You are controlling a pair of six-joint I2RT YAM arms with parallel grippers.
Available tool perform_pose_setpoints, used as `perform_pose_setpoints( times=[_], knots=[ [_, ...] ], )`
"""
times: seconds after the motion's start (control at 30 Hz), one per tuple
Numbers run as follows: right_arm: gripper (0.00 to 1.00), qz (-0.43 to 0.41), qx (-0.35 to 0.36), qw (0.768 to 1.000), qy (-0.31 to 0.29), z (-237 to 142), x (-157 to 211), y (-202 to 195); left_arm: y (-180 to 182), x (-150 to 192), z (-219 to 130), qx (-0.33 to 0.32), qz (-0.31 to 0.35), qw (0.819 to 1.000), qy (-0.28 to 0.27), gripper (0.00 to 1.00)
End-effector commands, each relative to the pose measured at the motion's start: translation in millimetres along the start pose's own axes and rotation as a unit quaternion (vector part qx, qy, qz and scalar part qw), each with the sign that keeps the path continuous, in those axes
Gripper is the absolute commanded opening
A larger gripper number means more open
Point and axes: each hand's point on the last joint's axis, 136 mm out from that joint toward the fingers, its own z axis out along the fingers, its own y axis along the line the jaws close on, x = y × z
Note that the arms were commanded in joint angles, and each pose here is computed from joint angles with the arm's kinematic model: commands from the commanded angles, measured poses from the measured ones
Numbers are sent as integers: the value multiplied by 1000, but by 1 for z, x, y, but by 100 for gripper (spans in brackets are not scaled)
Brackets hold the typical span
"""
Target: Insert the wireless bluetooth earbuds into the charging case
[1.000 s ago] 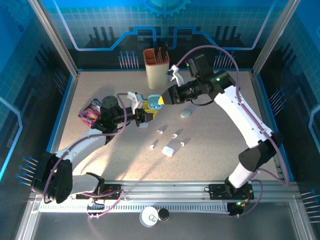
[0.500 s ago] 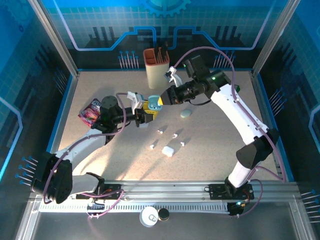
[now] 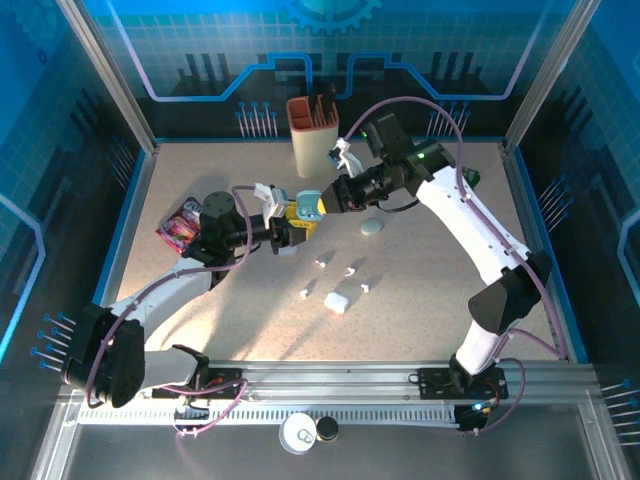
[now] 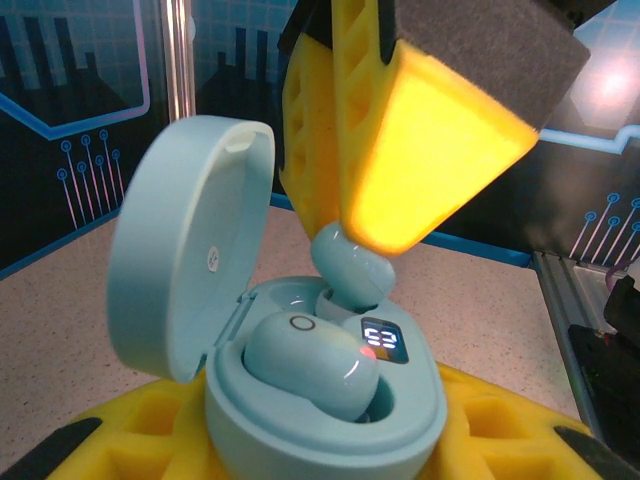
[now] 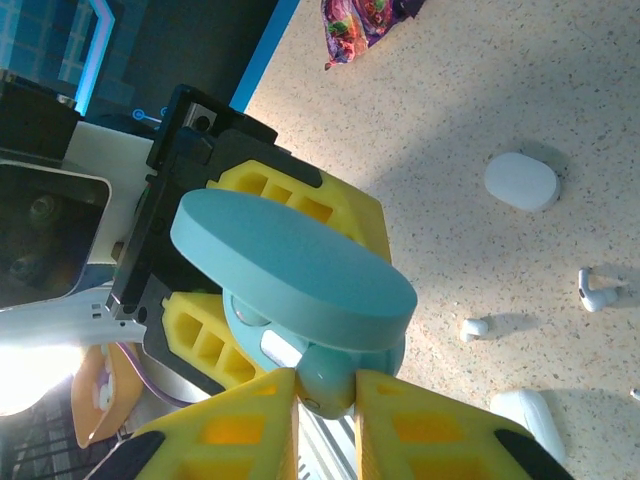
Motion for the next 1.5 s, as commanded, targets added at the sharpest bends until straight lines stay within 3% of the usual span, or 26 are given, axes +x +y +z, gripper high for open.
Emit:
perform_pose_setpoints(
  times=[0.0, 0.07, 0.4, 0.53, 1.0, 1.3, 1.47],
  knots=[
    [20, 3, 8, 1000, 23, 11, 8, -4, -16, -25, -4, 24, 35, 999, -29, 36],
    [21, 2, 7, 1000, 21, 11, 7, -3, -15, -24, -4, 24, 35, 999, -29, 36],
    [48, -7, 9, 999, -31, -13, -1, -1, -13, -18, -4, 18, 35, 999, -25, 36],
    [51, -19, 17, 998, -49, -28, -9, -3, -14, -15, -3, 21, 37, 999, -16, 36],
    [30, -40, -28, 997, -55, -14, -52, 19, -15, -14, -4, 20, 40, 999, -6, 36],
    [27, -36, -59, 998, -9, -3, -25, 28, -9, -21, -5, 1, 22, 999, -25, 36],
    [26, -33, -58, 998, -12, -11, -12, 28, -5, -23, -3, -3, 17, 999, -32, 36]
  ],
)
